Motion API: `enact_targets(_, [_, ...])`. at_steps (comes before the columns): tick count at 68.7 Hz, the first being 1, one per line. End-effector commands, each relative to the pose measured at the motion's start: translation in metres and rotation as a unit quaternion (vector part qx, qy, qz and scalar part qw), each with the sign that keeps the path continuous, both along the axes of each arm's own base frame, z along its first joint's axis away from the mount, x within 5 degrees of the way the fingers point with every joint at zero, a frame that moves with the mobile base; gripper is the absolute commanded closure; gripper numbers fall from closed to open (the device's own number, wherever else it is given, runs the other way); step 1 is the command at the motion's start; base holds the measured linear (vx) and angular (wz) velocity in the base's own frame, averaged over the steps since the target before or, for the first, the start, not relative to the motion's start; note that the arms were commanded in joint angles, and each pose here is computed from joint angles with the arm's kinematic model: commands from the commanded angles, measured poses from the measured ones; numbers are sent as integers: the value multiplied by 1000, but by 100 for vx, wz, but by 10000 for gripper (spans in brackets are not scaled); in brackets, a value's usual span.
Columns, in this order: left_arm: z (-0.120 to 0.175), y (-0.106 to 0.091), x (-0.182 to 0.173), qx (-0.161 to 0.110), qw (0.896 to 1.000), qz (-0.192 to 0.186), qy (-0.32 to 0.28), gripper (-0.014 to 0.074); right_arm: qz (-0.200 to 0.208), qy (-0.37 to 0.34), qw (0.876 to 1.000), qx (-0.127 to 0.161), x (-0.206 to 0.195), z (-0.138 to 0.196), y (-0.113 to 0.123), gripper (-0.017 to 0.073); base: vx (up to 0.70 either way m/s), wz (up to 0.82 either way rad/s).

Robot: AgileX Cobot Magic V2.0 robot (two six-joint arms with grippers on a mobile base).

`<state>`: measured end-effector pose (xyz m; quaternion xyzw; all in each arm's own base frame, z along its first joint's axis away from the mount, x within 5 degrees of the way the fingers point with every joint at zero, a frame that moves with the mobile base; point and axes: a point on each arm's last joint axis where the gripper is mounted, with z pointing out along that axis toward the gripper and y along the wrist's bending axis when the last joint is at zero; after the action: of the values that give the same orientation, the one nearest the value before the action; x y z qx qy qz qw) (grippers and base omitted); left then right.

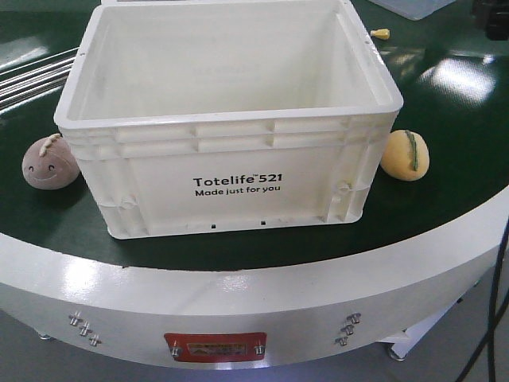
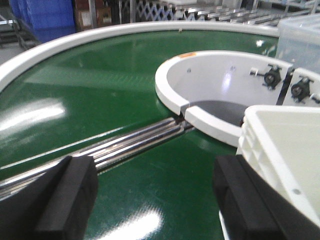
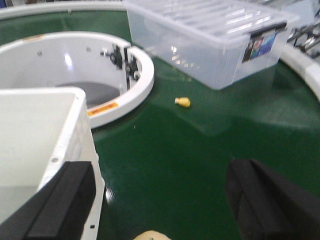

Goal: Place moving items into box and shelve
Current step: 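Lower the right gripper over the peach plush beside the crate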

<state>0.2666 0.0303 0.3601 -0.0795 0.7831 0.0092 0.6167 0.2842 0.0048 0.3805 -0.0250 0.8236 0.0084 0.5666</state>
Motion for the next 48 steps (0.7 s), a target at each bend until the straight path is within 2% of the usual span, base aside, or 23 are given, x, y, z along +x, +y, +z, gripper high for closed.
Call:
enact_targets(1, [17, 1, 9, -5, 999, 2, -46, 6, -7, -34, 999, 8, 13, 11, -2, -8, 0, 0])
enact_targets(14, [2, 2, 20, -9, 1000, 2, -13, 6, -7, 61, 998, 33, 50, -41, 0, -8, 0, 0])
enact_targets(36, [0, 3, 22, -9, 1000, 2, -7, 6, -10, 163, 986, 32, 87, -114, 0, 20, 0, 0])
enact_targets(48, [-2, 3, 22, -10, 1000, 2, -1, 6, -12, 195, 980, 31, 97, -141, 0, 31, 0, 0])
